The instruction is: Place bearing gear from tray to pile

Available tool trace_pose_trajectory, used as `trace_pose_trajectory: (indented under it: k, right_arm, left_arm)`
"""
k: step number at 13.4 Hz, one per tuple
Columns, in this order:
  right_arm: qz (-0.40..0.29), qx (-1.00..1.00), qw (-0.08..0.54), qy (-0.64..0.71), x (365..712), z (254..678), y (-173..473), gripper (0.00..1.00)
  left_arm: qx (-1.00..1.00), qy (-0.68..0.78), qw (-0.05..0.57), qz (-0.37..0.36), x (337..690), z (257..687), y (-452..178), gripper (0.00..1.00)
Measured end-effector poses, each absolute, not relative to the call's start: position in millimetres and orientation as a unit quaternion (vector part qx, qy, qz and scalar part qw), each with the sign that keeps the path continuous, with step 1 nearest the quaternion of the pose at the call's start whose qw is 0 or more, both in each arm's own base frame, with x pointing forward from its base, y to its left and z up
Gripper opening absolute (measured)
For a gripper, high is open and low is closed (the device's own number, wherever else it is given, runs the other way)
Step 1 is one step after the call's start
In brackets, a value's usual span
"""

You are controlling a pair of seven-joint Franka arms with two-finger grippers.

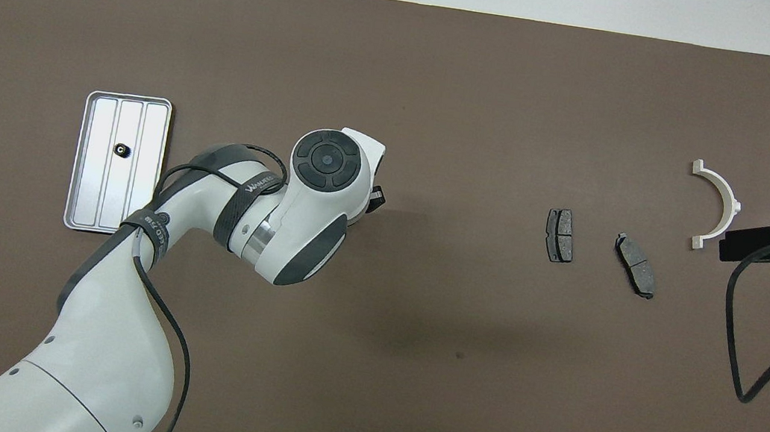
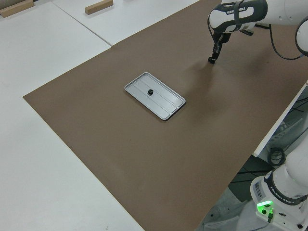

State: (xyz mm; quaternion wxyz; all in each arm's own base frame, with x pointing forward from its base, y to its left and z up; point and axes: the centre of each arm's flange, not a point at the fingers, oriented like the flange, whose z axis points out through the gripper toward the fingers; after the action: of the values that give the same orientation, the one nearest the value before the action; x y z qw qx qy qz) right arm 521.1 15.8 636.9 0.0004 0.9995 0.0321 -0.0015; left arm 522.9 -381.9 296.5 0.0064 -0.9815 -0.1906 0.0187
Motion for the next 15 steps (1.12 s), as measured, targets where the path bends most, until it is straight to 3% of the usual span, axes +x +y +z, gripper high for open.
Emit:
trace_pose_trajectory:
  k: [1,6,7,11,15]
  right_arm:
    - [-0.001,0.999,0.000,0.032,521,637,16,1.00]
    - [-0.001,0.999,0.001,0.033,521,637,17,1.00]
    - [-0.001,0.999,0.000,0.033,521,637,17,1.00]
    - [0.030,0.999,-0.029,-0.010,526,643,54,1.00]
    - [0.043,0.994,-0.048,-0.091,514,639,168,1.00]
  left_arm:
    - [-0.981,-0.191,0.006,0.019,523,297,-382,0.39]
    - [-0.977,-0.212,0.018,0.019,545,321,-349,0.96]
    - [-0.978,-0.205,0.018,0.018,555,332,-327,1.00]
    - [-0.990,-0.141,0.015,0.018,590,359,-202,1.00]
    - [-0.995,-0.097,0.012,0.026,609,356,-96,1.00]
